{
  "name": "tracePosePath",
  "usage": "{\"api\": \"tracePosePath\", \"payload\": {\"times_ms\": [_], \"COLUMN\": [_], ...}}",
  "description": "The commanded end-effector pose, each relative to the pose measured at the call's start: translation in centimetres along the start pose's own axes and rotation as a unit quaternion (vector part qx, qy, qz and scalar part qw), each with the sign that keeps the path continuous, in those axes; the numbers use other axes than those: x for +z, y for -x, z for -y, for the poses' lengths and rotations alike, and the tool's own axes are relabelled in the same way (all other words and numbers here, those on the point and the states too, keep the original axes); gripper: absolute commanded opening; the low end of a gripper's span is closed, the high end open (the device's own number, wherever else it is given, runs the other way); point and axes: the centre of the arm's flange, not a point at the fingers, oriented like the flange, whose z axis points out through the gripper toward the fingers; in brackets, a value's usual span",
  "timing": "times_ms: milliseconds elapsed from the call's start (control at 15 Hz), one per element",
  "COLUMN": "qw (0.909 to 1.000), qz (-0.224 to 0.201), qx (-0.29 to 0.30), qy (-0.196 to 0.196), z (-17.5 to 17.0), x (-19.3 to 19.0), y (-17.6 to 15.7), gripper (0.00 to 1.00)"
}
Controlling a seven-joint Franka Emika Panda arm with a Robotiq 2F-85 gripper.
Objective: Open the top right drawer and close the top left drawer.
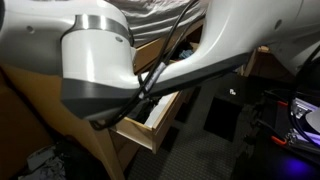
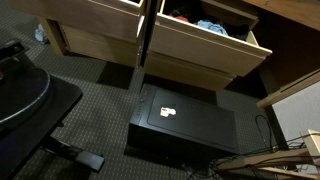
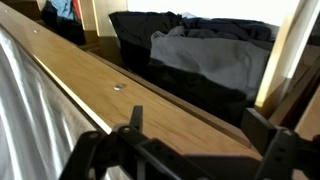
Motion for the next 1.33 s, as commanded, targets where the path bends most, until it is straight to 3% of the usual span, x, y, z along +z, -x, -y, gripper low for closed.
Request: {"api": "tracePosePath", "payload": {"times_ms": [0,133,267,333,400,533,600,667,1000,1133,1267], "qw": [0.9946,0.9909,0.9913,0.9924,0.9934,0.9931,0.9939,0.9913,0.9673,0.9544,0.9457], "qz": [0.062,0.075,0.025,-0.005,0.024,0.002,0.004,0.023,0.097,0.149,0.213], "qx": [0.083,0.092,0.072,0.051,0.076,0.065,0.097,0.125,0.231,0.246,0.223], "qy": [0.000,-0.063,-0.107,-0.112,-0.082,-0.097,-0.053,-0.035,0.042,0.080,0.103], "z": [-7.4,-9.2,-8.5,-6.5,-6.8,-5.9,-4.9,-6.2,-15.8,-18.7,-20.3], "x": [1.3,0.1,-2.9,-5.2,-3.0,-5.6,-4.5,-3.0,3.9,5.5,6.3], "y": [4.4,4.1,2.3,0.9,-2.2,-2.0,-2.4,-2.1,1.7,3.0,4.3], "gripper": [1.00,1.00,1.00,1.00,1.00,1.00,1.00,1.00,1.00,1.00,1.00]}}
